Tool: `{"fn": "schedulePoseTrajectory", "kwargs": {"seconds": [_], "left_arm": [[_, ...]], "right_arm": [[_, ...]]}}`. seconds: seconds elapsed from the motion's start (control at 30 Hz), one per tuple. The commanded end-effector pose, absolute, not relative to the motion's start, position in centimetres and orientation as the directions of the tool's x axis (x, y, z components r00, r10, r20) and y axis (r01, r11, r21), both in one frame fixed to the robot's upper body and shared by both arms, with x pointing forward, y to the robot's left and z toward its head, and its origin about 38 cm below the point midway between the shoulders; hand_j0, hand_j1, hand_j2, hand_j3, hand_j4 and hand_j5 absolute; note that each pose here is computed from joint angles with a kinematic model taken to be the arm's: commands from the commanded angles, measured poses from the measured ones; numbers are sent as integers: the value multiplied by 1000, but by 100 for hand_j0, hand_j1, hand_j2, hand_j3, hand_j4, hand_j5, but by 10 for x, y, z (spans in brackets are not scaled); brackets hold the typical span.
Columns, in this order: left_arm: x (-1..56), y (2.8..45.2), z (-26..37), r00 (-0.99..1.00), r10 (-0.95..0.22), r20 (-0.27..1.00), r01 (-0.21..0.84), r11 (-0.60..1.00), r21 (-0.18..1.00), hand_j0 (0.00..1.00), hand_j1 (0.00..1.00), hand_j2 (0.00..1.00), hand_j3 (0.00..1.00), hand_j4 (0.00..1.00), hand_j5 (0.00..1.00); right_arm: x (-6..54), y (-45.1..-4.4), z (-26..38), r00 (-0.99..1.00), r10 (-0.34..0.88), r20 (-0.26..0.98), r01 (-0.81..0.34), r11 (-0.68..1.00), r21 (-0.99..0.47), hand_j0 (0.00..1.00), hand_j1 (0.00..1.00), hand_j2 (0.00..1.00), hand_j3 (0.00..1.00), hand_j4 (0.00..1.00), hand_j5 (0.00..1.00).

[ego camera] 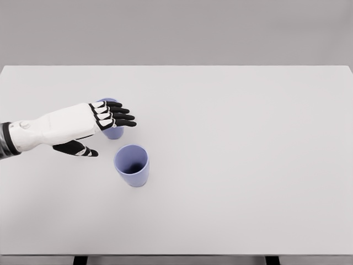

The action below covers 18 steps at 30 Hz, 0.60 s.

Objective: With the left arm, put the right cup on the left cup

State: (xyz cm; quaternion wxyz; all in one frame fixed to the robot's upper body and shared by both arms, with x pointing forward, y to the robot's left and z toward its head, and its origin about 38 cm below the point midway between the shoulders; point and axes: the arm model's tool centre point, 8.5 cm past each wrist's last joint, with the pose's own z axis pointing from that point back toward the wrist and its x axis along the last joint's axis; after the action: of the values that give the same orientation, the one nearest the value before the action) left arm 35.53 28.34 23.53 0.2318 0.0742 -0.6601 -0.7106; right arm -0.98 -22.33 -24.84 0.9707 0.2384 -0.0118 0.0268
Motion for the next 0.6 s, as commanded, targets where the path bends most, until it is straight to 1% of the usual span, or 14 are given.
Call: {"fn": "schedulePoseTrajectory", "kwargs": {"seconds": [0.0,0.2,0.3,0.33,0.37,0.4,0.43,0.47,0.5,0.53,0.57], "left_arm": [[355,285,237,-879,-431,203,233,-18,972,100,100,100,100,100,100],[355,286,237,-878,-432,205,235,-17,972,100,100,100,100,100,100],[352,284,228,-872,-429,234,262,-6,965,100,100,100,100,100,100],[353,286,227,-871,-435,227,259,-13,966,100,100,100,100,100,100],[363,294,232,-860,-462,217,246,-3,969,100,100,100,100,100,100],[372,297,250,-863,-472,178,203,-2,979,100,100,100,100,100,100],[378,297,262,-868,-473,152,172,1,985,100,100,100,100,100,100],[381,296,281,-872,-466,151,150,39,988,100,100,100,100,100,100],[383,295,292,-870,-454,193,165,100,981,100,100,100,100,100,100],[386,294,303,-875,-449,181,148,108,983,100,100,100,100,100,100],[385,292,299,-876,-441,195,162,113,980,100,100,100,100,100,100]], "right_arm": [[-10,-223,-248,998,50,34,-60,884,463,100,100,100,100,100,100],[-12,-223,-248,998,47,33,-57,885,463,100,100,100,100,100,100],[-12,-223,-248,998,47,33,-57,885,463,100,100,100,100,100,100],[-12,-223,-248,998,45,33,-56,885,463,100,100,100,100,100,100],[-12,-223,-248,998,47,33,-57,885,463,100,100,100,100,100,100],[-12,-223,-248,998,45,33,-56,885,463,100,100,100,100,100,100],[-12,-223,-248,998,45,33,-56,885,463,100,100,100,100,100,100],[-12,-223,-248,998,45,33,-56,885,463,100,100,100,100,100,100],[-12,-223,-248,998,47,33,-57,885,463,100,100,100,100,100,100],[-12,-223,-248,998,47,33,-57,885,463,100,100,100,100,100,100],[-12,-223,-248,998,47,33,-57,885,463,100,100,100,100,100,100]]}}
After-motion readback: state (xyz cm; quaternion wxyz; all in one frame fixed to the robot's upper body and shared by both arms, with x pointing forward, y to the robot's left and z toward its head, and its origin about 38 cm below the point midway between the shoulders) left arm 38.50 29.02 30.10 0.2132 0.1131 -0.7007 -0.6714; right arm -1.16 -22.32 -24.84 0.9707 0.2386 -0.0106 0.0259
